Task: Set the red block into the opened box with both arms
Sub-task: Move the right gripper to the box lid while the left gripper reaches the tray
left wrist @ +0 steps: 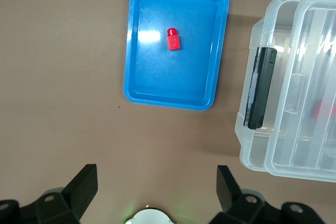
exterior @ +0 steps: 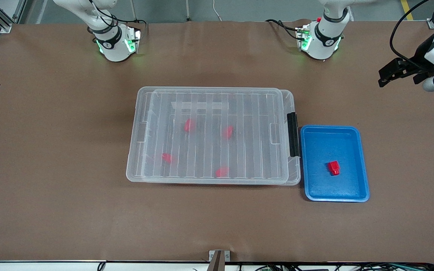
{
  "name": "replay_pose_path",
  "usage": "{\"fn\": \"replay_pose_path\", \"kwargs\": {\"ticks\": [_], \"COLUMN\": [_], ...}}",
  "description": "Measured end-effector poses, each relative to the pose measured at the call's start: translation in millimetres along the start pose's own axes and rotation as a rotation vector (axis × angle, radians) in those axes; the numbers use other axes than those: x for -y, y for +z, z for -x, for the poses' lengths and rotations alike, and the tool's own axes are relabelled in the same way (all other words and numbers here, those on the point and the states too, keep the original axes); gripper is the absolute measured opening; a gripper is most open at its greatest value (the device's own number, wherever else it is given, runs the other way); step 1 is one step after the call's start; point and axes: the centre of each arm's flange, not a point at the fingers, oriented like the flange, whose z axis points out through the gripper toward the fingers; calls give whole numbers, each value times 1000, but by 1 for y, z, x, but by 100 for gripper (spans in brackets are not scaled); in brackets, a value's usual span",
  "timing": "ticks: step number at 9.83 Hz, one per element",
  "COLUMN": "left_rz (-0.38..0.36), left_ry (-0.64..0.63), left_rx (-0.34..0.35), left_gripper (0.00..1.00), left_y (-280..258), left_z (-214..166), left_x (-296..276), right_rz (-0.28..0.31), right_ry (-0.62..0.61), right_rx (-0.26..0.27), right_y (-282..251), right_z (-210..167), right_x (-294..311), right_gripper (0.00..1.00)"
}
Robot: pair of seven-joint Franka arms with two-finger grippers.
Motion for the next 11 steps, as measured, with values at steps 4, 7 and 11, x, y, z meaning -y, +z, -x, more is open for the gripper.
{"fn": "replay_pose_path", "kwargs": {"ticks": [4, 7, 11], "left_rz": [3, 9, 33], "left_ry": [0, -2, -30], "left_rx": [-10, 38, 77], "left_gripper": [100, 100, 100], "left_y": [-5, 18, 94], "left_z": [-3, -24, -82], "left_x": [0, 2, 16], "right_rz": [0, 4, 38], "right_ry": [-4, -109, -270], "right_rx": [1, 17, 126], "right_y": [0, 12, 111], "right_z": [0, -4, -29], "right_x": [2, 56, 168], "right_gripper": [100, 100, 100]}}
